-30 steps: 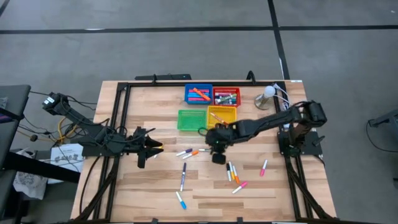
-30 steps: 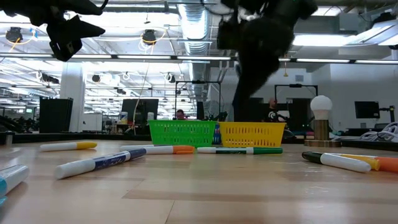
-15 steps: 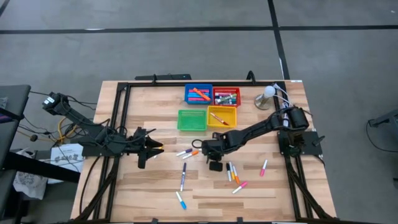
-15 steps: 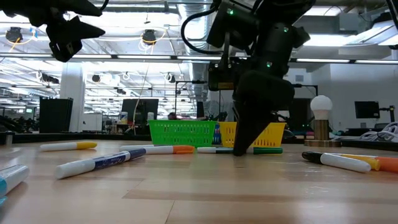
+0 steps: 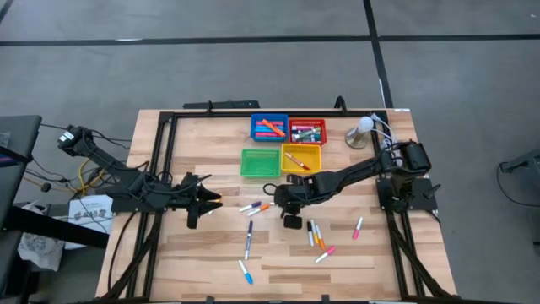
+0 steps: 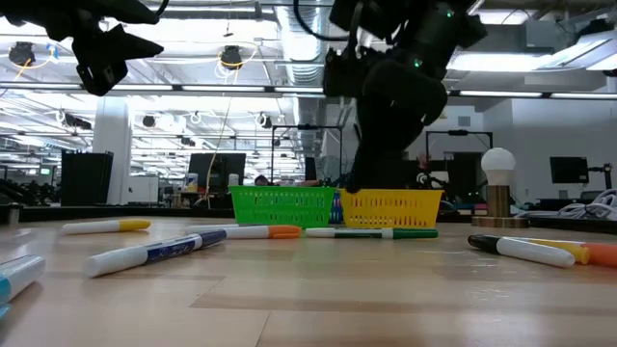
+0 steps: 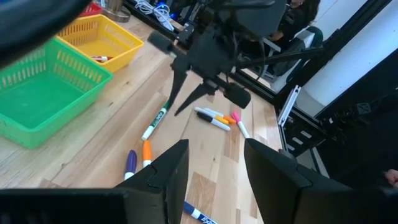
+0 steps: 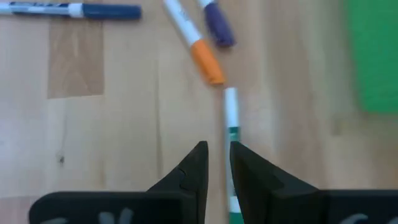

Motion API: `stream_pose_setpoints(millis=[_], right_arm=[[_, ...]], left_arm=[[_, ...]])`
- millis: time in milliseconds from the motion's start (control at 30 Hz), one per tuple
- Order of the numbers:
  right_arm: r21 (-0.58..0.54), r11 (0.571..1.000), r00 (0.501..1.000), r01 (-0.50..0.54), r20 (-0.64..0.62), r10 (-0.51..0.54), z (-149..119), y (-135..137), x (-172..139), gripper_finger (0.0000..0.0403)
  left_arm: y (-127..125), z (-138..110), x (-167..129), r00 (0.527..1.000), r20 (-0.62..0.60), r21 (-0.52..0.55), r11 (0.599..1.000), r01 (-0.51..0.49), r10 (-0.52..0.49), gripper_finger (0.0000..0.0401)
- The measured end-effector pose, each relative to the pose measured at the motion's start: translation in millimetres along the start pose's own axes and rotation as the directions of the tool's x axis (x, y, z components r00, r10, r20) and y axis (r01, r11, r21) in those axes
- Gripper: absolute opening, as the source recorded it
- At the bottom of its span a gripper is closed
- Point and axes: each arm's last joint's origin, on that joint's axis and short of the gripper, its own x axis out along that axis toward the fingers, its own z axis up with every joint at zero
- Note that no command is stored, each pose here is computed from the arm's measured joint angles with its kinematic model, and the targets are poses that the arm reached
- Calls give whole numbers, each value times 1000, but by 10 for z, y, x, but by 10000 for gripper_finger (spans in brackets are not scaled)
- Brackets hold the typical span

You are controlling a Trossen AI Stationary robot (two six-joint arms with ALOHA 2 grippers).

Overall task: Pick & Place Markers
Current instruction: Put the green thin dry erase marker into the yellow bin

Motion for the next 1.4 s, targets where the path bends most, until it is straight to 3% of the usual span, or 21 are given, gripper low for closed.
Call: stream_pose_setpoints(millis=[167,500,733,900,1067,1200,1400], right_arm=[[-35,998,998,56,26,-55,28,-47,-58,59],[-18,997,994,76,-81,-78,-64,-197,156,59],[-15,1000,983,-21,-185,18,-185,-177,461,59],[-13,1000,979,-17,-203,14,-208,-161,490,59],[18,1000,987,4,-163,-1,-155,-194,283,59],[81,995,996,-50,-72,56,-33,-194,-74,59],[37,994,994,-104,-41,105,-35,45,-286,60]], left_arm=[[0,1,0,1000,1,0,1000,-1,1,154],[-3,4,0,1000,5,-3,1000,1,-1,154],[-6,-5,5,1000,0,-5,1000,3,-3,154],[-7,-7,8,1000,-2,-7,1000,3,-3,154],[-7,-8,8,1000,-2,-7,1000,2,-2,154],[-6,-8,9,1000,-2,-8,1000,2,-2,154],[-6,-8,9,1000,-2,-11,1000,2,-2,154]])
